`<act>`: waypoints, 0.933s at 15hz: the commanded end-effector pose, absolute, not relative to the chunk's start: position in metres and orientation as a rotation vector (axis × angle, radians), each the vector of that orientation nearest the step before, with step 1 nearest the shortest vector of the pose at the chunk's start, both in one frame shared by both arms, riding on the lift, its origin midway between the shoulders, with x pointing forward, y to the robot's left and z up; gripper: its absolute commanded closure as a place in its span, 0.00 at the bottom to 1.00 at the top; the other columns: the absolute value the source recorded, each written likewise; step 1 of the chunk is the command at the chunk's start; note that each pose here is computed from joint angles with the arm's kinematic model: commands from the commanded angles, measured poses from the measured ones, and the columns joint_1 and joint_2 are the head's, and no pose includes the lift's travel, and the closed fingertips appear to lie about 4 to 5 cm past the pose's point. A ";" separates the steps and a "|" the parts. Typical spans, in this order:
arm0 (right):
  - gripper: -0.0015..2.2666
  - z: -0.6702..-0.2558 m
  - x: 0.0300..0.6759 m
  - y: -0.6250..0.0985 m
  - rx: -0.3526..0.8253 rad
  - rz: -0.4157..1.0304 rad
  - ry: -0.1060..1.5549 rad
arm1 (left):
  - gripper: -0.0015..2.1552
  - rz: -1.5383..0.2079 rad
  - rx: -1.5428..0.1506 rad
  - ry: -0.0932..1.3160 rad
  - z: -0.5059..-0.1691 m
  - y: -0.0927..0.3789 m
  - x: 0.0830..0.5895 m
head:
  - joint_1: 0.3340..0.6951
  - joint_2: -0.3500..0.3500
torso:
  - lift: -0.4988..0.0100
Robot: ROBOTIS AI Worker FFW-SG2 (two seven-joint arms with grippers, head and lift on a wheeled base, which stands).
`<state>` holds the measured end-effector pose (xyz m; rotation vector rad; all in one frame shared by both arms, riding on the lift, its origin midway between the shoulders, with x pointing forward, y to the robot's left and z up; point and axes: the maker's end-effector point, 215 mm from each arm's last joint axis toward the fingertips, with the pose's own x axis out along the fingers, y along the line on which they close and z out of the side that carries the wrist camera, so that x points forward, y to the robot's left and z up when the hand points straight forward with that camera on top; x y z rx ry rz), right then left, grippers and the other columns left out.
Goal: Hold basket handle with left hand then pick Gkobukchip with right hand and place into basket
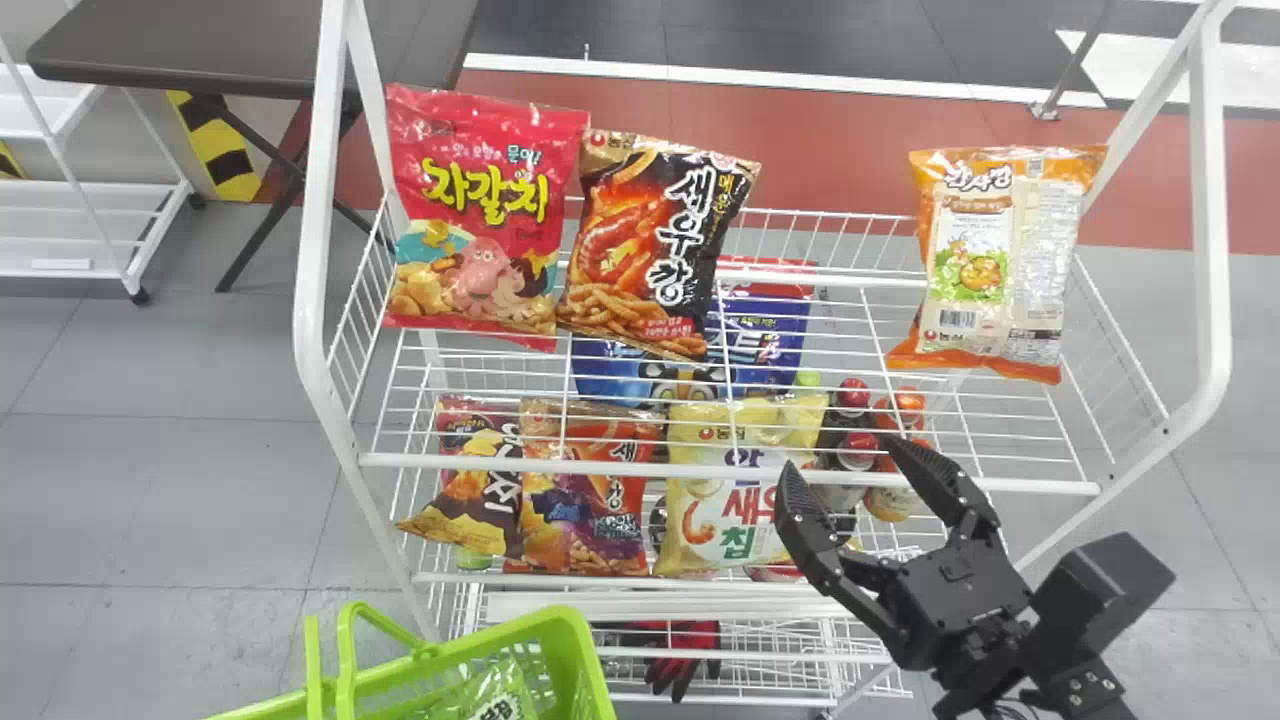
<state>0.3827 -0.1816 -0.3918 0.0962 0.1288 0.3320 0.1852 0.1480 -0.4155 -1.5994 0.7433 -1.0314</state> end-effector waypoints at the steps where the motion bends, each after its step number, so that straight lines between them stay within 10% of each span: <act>1: 0.04 -0.393 0.382 -0.181 0.099 0.332 0.128 | 1.00 -1.028 -1.600 0.739 -0.415 0.149 0.186 | 1.00 0.40 | 0.98; 14: 0.04 -0.405 0.382 -0.186 0.107 0.309 0.149 | 1.00 -1.020 -1.596 0.747 -0.418 0.148 0.185 | 1.00 0.39 | 0.98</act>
